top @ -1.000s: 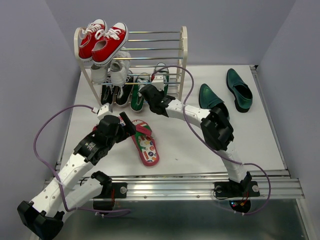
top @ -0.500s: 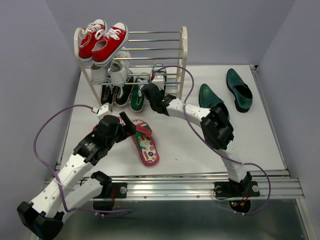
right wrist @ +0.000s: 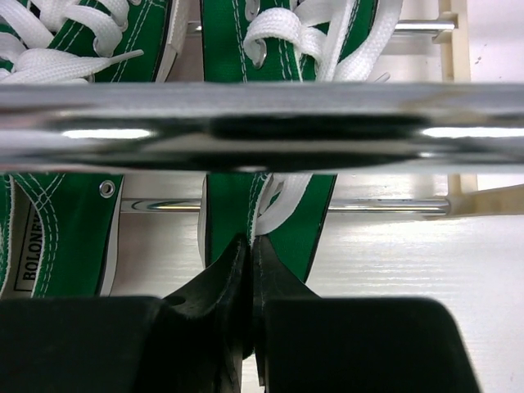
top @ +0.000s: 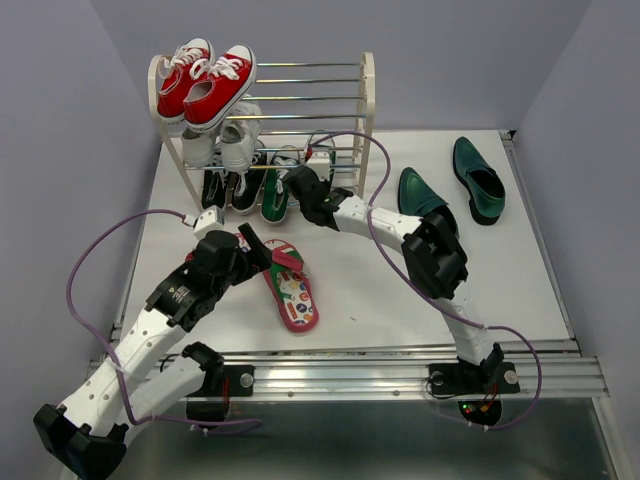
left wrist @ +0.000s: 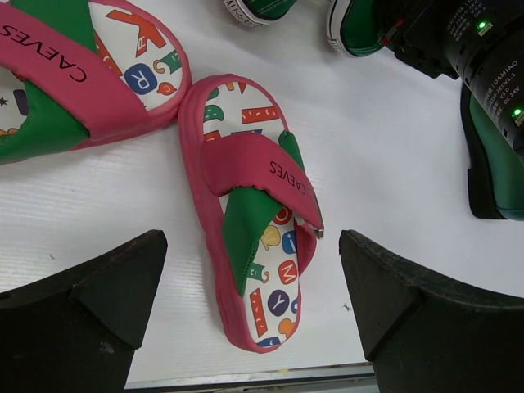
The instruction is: Place and organize the shoes onto the shoe shelf
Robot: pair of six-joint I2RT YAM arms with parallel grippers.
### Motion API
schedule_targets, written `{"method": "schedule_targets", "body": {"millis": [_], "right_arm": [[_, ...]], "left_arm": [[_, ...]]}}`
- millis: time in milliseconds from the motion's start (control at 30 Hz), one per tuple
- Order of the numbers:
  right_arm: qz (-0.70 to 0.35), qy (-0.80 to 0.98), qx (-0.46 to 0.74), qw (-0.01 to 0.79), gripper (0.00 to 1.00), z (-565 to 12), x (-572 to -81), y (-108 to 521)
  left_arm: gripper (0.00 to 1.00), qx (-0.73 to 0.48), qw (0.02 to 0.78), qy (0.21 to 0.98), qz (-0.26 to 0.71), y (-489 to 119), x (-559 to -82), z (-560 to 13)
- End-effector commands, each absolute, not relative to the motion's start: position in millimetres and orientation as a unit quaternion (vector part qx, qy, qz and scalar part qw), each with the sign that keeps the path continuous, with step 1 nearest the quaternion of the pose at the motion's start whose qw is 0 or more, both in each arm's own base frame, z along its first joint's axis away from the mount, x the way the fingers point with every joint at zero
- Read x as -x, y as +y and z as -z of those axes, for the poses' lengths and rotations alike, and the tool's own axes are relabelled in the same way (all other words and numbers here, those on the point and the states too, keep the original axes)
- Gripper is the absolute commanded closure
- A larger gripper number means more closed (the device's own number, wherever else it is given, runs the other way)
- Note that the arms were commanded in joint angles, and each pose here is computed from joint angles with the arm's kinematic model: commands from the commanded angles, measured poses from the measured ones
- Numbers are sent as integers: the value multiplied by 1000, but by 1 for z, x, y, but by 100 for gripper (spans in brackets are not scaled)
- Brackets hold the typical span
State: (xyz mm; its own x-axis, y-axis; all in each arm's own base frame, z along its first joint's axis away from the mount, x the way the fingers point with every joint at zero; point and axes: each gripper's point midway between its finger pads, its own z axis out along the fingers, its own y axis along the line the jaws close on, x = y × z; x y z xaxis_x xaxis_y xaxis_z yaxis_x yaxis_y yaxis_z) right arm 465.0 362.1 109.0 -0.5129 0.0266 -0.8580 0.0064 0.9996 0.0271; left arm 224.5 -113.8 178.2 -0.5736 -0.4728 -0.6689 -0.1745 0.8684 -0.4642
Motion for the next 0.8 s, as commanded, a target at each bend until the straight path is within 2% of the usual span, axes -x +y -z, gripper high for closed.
{"method": "schedule_targets", "body": {"millis": [0,100,167,333,367,433,467,667,767], "right_arm": [[-65,840,-37,537,94,-160,-478,382],[-83,844,-35,529,93,-161,-474,387],[-85,844,-37,529,87,-164,-474,387],[-78,845,-37,528,83,-164,-474,385],[-76,846,-36,527,74,-162,-474,384],[-76,846,-33,527,64,-163,-474,385],[-73,847,-30,526,54,-162,-473,384],[-73,848,-27,525,52,-162,-473,385],[-71,846,-32,528,57,-165,-474,383]], "left_arm": [[1,179,433,864,185,-116,-226,-181],[1,178,433,864,185,-116,-226,-181],[1,178,433,864,185,-116,-226,-181],[1,178,434,863,185,-116,-225,-182],[1,178,434,864,185,-116,-225,-181],[1,177,433,864,186,-116,-225,-181],[1,177,433,864,187,-116,-225,-181],[1,177,433,864,186,-116,-225,-182],[1,178,433,864,184,-116,-225,-181]]}}
